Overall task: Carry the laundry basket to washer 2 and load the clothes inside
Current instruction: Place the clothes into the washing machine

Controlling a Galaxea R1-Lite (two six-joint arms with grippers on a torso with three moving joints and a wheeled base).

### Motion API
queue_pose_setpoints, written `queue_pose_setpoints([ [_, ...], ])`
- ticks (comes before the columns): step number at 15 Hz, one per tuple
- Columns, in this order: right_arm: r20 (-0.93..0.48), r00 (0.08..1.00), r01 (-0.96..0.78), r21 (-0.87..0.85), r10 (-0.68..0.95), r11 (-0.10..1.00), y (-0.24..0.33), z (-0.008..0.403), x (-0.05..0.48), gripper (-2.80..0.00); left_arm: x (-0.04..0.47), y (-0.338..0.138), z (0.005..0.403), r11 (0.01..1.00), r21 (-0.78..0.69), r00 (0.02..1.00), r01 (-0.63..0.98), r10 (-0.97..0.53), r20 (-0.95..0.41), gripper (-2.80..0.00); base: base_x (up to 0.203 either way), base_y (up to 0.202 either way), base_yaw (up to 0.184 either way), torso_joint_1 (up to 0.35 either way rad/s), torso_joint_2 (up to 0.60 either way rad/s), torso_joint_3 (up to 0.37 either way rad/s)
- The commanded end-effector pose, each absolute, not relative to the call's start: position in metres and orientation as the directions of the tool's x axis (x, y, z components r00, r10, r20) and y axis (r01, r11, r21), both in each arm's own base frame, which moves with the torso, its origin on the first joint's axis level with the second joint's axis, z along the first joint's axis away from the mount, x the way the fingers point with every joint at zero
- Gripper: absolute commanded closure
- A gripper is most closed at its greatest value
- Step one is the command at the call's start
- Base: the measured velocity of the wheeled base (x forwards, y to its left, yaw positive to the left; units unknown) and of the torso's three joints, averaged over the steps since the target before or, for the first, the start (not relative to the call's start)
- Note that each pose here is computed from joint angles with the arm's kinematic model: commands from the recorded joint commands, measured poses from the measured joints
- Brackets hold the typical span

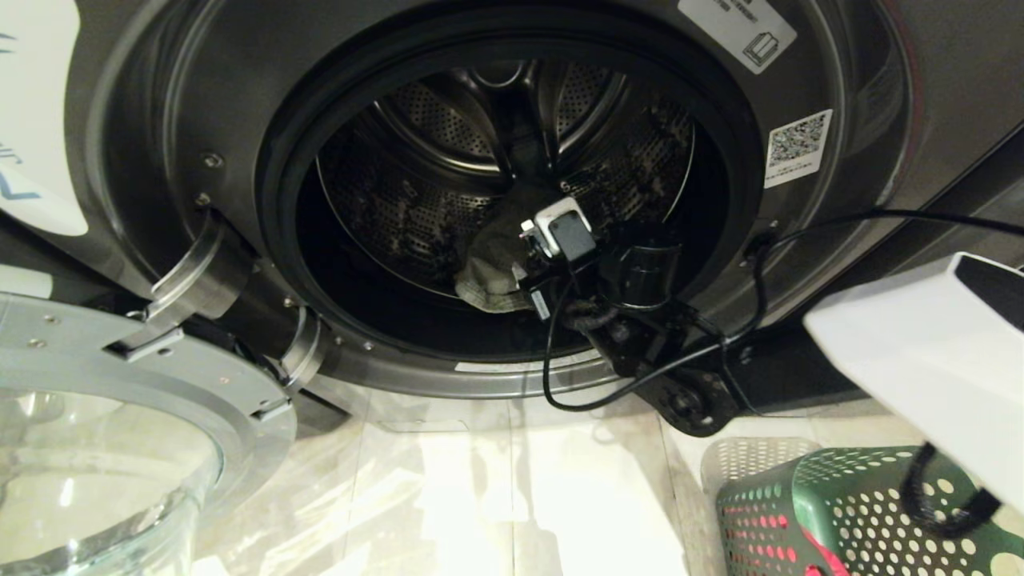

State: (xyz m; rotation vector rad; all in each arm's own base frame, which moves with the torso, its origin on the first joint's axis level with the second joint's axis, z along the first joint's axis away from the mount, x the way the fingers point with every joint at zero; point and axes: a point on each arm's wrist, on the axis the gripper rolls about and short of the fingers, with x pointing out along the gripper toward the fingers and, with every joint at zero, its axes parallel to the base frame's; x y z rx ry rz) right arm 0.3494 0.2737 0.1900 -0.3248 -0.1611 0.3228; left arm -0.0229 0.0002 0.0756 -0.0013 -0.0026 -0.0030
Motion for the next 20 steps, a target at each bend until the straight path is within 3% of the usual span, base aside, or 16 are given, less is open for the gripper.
queue_pose_setpoints([
  [1, 0.073, 0.927, -0.333, -0.292, 0.368, 0.896, 0.258, 0.212, 0.308, -2.80, -0.023, 0.000, 0.076, 1.000, -0.002, 1.000, 0.003, -0.003, 0.002, 0.00, 0.000, 0.000, 0.000, 0.000, 0.00, 0.000],
  [6, -0.264, 0.837, -0.535, -0.213, 0.479, 0.817, 0.216, 0.152, 0.186, -2.80, -0.023, 0.000, 0.076, 1.000, -0.002, 1.000, 0.003, -0.003, 0.002, 0.00, 0.000, 0.000, 0.000, 0.000, 0.00, 0.000],
  [8, -0.353, 0.827, -0.511, -0.151, 0.437, 0.846, 0.189, 0.128, 0.146, -2.80, -0.023, 0.000, 0.076, 1.000, -0.002, 1.000, 0.003, -0.003, 0.003, 0.00, 0.000, 0.000, 0.000, 0.000, 0.00, 0.000],
  [11, -0.436, 0.881, -0.216, -0.021, 0.185, 0.976, 0.146, 0.093, 0.118, -2.80, -0.023, 0.000, 0.076, 1.000, -0.002, 1.000, 0.003, -0.003, 0.003, 0.00, 0.000, 0.000, 0.000, 0.000, 0.00, 0.000],
  [15, -0.484, 0.870, 0.145, 0.064, -0.096, 0.987, 0.098, 0.078, 0.137, -2.80, -0.023, 0.000, 0.076, 1.000, -0.002, 1.000, 0.003, -0.003, 0.002, 0.00, 0.000, 0.000, 0.000, 0.000, 0.00, 0.000],
  [18, -0.536, 0.756, 0.493, 0.089, -0.375, 0.866, 0.038, 0.070, 0.166, -2.80, -0.023, 0.000, 0.076, 1.000, -0.002, 1.000, 0.003, -0.003, 0.002, 0.00, 0.000, 0.000, 0.000, 0.000, 0.00, 0.000],
  [20, -0.601, 0.605, 0.701, 0.090, -0.522, 0.708, -0.013, 0.060, 0.171, -2.80, -0.023, 0.000, 0.076, 1.000, -0.002, 1.000, 0.003, -0.003, 0.003, 0.00, 0.000, 0.000, 0.000, 0.000, 0.00, 0.000],
])
